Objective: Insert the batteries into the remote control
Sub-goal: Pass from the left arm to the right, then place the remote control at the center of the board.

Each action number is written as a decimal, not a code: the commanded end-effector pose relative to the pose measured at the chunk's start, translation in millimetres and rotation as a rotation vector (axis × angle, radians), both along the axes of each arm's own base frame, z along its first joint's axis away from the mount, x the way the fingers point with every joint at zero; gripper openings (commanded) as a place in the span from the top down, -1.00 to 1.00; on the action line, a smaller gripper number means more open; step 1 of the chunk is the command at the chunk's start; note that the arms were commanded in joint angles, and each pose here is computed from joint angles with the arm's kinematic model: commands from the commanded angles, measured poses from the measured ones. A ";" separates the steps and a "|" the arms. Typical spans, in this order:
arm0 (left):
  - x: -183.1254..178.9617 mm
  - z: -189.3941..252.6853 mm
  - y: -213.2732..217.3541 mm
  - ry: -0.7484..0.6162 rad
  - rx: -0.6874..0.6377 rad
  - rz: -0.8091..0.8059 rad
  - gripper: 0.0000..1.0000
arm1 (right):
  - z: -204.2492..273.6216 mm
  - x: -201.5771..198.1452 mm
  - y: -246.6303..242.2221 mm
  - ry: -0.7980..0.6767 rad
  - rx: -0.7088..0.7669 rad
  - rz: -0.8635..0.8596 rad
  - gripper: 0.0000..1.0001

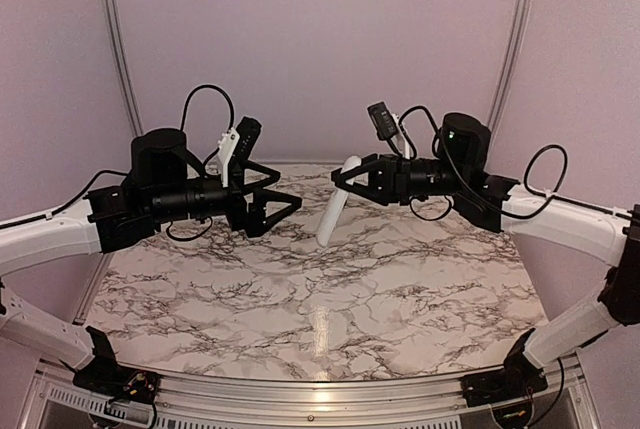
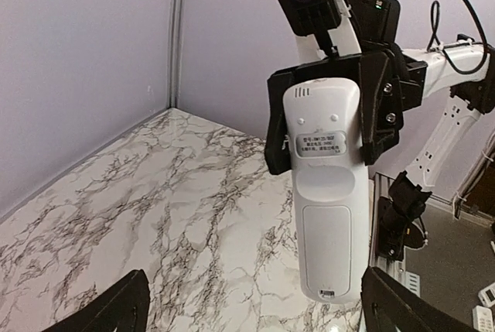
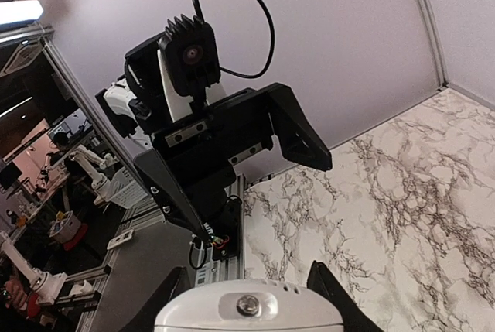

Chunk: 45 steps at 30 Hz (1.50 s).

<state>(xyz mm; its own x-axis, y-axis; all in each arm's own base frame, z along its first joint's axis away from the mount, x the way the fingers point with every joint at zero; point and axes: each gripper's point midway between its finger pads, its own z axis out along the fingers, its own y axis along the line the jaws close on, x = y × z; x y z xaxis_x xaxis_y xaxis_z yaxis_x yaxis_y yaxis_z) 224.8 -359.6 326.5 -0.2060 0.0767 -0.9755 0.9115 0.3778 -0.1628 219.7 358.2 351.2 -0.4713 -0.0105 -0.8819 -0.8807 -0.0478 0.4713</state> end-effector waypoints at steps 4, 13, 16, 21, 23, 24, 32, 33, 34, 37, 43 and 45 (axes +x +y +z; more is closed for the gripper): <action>84.7 -46.0 70.1 0.210 0.092 0.458 -0.98 | -78.3 55.3 9.3 0.128 -0.392 -0.185 0.85; 117.2 -78.8 118.3 0.337 0.126 0.648 -0.98 | -185.5 82.3 21.9 0.152 -0.908 -0.257 0.85; 119.6 -86.7 122.2 0.348 0.141 0.665 -0.98 | -204.7 87.9 25.4 0.117 -1.034 -0.264 0.84; 120.4 -104.1 123.1 0.370 0.180 0.670 -0.98 | -251.4 78.3 24.8 0.056 -1.281 -0.211 0.81; 121.0 -110.5 123.2 0.376 0.196 0.672 -0.98 | -272.7 75.0 25.4 0.054 -1.347 -0.183 0.81; 120.8 -113.5 122.6 0.378 0.202 0.669 -0.98 | -279.0 75.6 25.3 0.055 -1.365 -0.182 0.81; 121.7 -129.5 118.0 0.394 0.228 0.649 -0.98 | -321.8 78.5 19.8 0.066 -1.484 -0.171 0.67; 122.4 -130.9 118.6 0.395 0.232 0.654 -0.98 | -326.6 78.5 19.1 0.066 -1.496 -0.170 0.63; 123.3 -132.9 119.6 0.394 0.238 0.661 -0.98 | -331.3 78.3 18.7 0.068 -1.506 -0.167 0.58; 125.7 -137.5 122.2 0.397 0.250 0.679 -0.98 | -344.6 80.1 15.6 0.067 -1.541 -0.167 0.46; 128.5 -139.8 122.3 0.401 0.250 0.683 -0.98 | -354.1 93.3 19.0 0.042 -1.561 -0.201 0.32; 129.3 -140.0 122.6 0.401 0.249 0.686 -0.98 | -357.0 96.9 20.7 0.044 -1.555 -0.206 0.29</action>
<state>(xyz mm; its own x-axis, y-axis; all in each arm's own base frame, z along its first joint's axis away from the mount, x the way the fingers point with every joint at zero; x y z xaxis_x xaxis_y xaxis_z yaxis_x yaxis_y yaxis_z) 351.0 -242.5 195.6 -0.6043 0.0015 -0.7967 0.3748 0.8830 -0.2826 302.9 388.4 39.7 -0.6120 -0.7828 -0.1124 -0.7902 0.6109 0.0480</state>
